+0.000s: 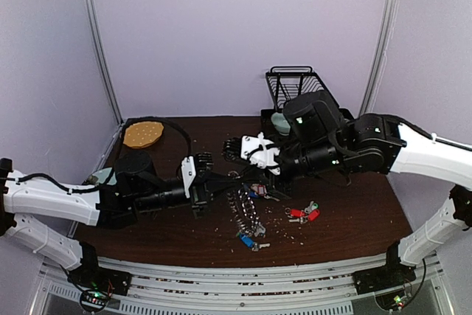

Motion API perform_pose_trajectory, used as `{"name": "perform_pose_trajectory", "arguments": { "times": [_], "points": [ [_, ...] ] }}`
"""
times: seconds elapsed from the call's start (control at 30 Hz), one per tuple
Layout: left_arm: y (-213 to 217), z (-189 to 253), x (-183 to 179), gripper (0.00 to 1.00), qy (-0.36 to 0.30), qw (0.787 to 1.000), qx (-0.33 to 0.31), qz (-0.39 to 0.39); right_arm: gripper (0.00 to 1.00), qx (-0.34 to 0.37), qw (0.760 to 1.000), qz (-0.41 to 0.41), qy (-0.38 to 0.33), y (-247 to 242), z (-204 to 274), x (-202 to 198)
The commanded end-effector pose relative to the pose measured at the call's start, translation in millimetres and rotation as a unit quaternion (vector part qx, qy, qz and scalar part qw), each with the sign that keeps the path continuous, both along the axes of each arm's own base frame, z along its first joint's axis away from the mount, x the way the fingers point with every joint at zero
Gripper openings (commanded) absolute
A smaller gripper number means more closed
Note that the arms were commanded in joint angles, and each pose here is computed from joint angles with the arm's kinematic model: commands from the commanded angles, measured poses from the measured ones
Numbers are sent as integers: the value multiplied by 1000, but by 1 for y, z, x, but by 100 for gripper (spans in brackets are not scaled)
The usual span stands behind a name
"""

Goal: Put the keys on the keyring
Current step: Pass from the left arm to the right

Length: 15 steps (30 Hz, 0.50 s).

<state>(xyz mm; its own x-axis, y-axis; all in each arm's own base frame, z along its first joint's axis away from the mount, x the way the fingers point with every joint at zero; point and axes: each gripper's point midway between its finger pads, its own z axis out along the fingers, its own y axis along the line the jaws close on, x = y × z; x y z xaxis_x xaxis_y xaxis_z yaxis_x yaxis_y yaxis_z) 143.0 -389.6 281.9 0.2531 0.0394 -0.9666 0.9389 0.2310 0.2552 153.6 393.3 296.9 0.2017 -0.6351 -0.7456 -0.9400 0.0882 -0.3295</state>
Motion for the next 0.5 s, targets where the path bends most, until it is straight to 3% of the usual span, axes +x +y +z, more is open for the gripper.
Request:
{"name": "perform_pose_trajectory", "arguments": {
  "times": [0.0,0.13,0.3,0.47],
  "points": [
    [7,28,-14,0,-28,997,-62,-26,13,55,999,1,-2,1,15,1],
    [8,29,-22,0,-46,996,-66,-46,19,98,994,30,33,-11,14,-2],
    [11,35,-29,0,-61,993,-87,-60,28,89,993,48,64,-15,-10,-11],
    [9,36,-31,0,-60,991,-94,-68,29,124,985,76,89,-4,-19,-22]
  ]
}}
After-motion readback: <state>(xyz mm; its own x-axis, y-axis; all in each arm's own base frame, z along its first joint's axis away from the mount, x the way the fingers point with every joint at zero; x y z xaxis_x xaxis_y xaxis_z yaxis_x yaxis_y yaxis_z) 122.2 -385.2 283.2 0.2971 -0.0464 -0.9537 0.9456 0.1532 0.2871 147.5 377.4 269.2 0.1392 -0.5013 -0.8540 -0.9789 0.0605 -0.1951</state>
